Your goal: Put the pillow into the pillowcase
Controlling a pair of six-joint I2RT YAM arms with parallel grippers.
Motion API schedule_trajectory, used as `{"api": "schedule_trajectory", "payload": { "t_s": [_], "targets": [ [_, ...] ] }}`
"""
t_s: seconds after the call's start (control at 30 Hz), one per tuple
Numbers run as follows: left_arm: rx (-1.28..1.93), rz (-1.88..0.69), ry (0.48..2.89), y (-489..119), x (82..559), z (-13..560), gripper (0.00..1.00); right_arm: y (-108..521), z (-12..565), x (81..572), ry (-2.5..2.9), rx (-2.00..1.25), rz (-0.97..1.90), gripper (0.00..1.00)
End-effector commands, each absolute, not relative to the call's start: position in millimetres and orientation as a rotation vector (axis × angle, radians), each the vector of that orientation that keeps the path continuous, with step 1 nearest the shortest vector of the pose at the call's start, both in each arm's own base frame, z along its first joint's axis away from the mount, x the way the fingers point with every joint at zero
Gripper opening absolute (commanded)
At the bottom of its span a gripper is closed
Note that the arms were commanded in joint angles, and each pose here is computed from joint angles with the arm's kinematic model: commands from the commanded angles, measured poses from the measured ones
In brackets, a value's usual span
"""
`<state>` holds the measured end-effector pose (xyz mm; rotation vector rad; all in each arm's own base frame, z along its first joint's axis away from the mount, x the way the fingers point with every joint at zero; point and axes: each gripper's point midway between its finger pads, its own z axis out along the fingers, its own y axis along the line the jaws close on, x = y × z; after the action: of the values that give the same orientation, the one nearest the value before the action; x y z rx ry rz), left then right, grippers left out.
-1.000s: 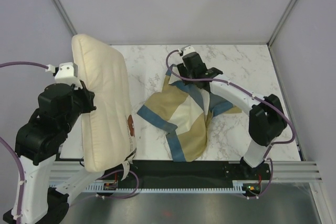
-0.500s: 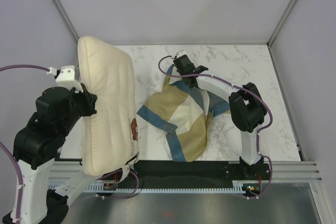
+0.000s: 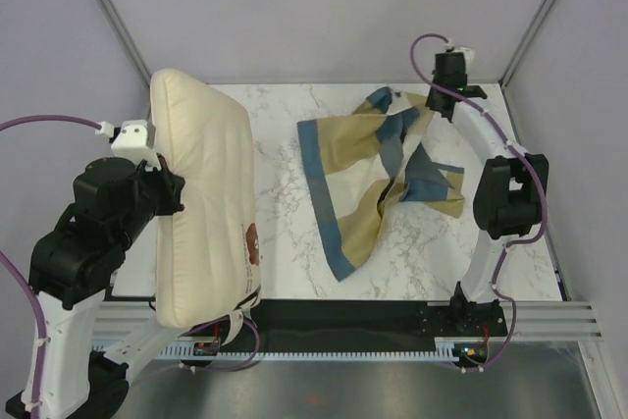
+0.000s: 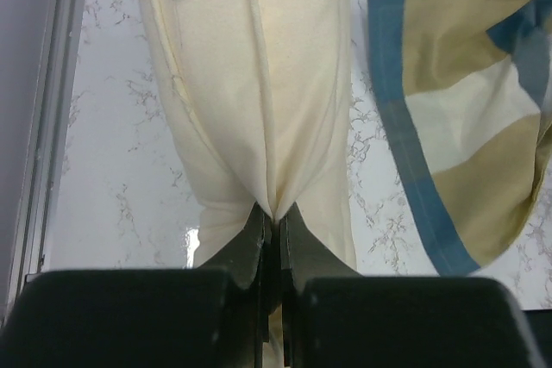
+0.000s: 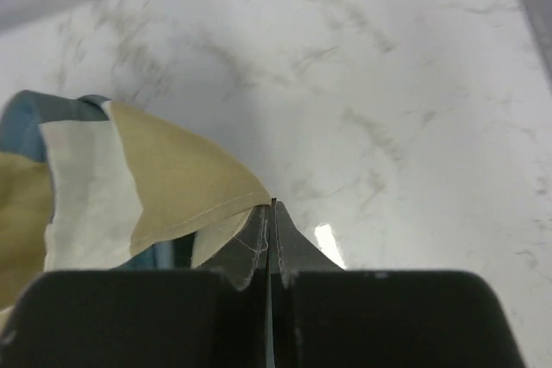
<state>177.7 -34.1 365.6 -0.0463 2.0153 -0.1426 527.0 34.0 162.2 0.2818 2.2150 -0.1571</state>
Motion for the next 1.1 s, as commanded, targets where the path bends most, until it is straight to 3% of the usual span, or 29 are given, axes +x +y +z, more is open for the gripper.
{"api": "schedule_trajectory", "payload": {
  "t_s": [0.0,0.03,0.07,0.1,0.13,0.17,0.2,0.4,0.73,0.9,1.07],
  "targets": [
    [-0.011,-0.193,1.87,-42.5,191.0,406.1,0.02,0.3,214.8,553.4,2.049,0.513,-0.036,0.0],
    [-0.005,-0.195,1.875,-43.5,191.5,404.7,0.02,-3.6,219.3,558.7,2.034,0.521,-0.05,0.03],
    [-0.002,-0.2,1.879,-44.9,191.8,403.8,0.02,-4.6,230.9,570.4,2.009,0.522,-0.053,0.22],
    [-0.001,-0.201,1.884,-45.6,192.7,402.2,0.02,-3.5,230.8,571.2,2.027,0.519,-0.057,0.44],
    [-0.003,-0.2,1.893,-45.8,193.0,398.9,0.02,-3.3,233.7,573.8,2.029,0.519,-0.058,0.79],
    [-0.007,-0.205,1.895,-46.4,193.0,397.9,0.02,-3.8,239.1,574.5,2.03,0.529,-0.06,0.91],
    [-0.009,-0.206,1.895,-46.3,192.5,396.8,0.02,-1.8,240.8,573.1,2.034,0.521,-0.048,0.94],
    [-0.009,-0.24,1.897,-52.0,194.2,393.3,0.02,65.9,227.7,523.6,2.158,0.22,0.076,0.93],
    [0.003,-0.289,1.878,-56.3,186.7,388.8,0.02,189.4,114.9,412.9,2.378,-0.158,0.178,0.85],
    [0.003,-0.301,1.863,-54.7,180.0,390.8,0.02,216.0,75.6,392.1,2.443,-0.226,0.184,0.8],
    [0.004,-0.304,1.864,-54.5,178.0,389.7,0.02,237.0,60.6,372.0,2.455,-0.265,0.266,0.84]
  ]
}}
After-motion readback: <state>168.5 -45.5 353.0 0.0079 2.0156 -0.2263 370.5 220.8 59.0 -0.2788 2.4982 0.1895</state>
